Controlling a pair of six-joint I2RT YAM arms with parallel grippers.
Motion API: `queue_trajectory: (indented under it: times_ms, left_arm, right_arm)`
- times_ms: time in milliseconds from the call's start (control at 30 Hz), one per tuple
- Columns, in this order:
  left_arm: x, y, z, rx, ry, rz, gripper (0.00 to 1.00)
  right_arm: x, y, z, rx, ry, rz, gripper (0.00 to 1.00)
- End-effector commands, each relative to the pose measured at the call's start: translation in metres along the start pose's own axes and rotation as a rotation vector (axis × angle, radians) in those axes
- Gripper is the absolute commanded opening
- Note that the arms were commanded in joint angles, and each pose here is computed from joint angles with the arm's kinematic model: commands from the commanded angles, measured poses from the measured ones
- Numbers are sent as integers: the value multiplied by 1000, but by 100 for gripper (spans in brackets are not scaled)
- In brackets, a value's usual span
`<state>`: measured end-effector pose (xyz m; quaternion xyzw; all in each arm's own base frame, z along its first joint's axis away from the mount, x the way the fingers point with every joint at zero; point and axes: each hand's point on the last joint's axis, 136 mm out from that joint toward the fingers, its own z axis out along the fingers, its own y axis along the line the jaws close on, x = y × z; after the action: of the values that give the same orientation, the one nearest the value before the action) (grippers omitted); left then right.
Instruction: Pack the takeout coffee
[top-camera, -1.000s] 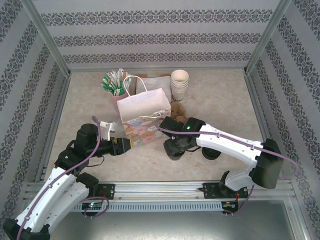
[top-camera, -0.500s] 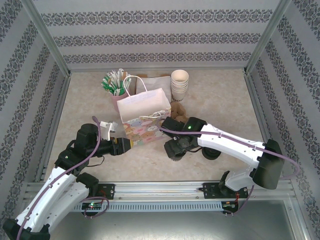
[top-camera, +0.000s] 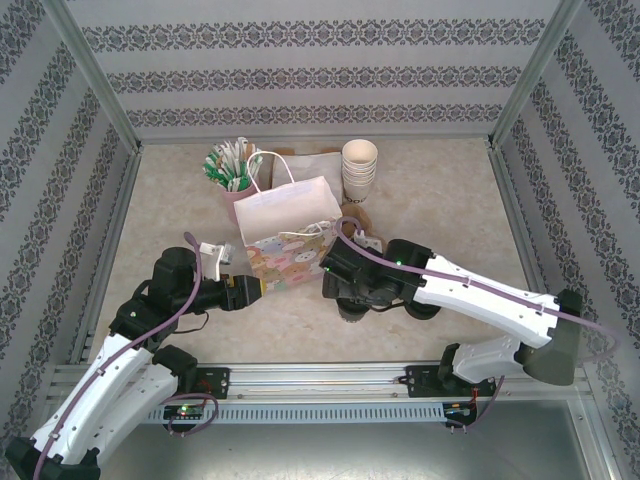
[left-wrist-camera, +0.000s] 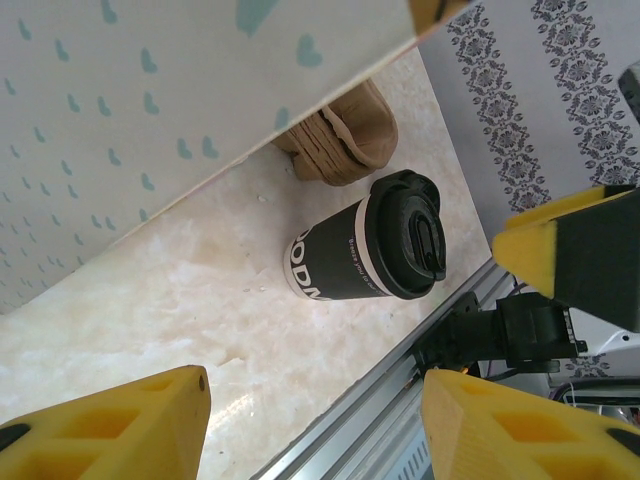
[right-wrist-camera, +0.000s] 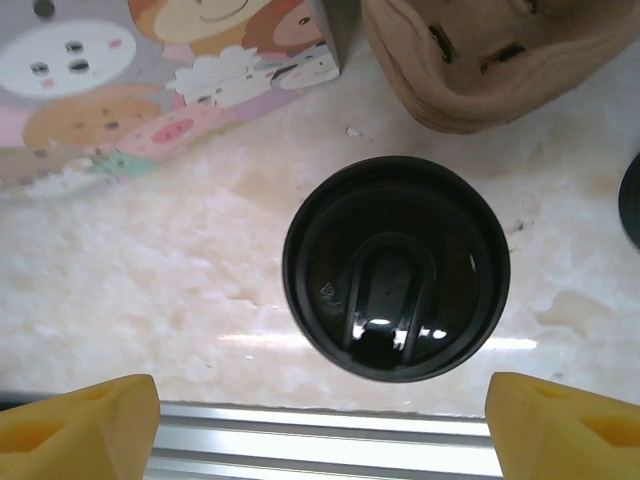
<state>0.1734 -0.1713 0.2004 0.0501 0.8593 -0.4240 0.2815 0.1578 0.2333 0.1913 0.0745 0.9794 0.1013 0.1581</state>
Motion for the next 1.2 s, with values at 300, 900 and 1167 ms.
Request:
queue_trajectory:
  times_ms: [300,900,1167]
  left_arm:
    - [1,0,0,-6,-6,21,59]
    - [1,0,-1,-6,-7,23,59]
    - [0,0,-1,-8,-9,23,59]
  right_arm:
    - [3,-31,17,241,-55,327,87]
    - [13,-29,48,262,-31,372,88]
    - [13,-27,57,280,-29,352,87]
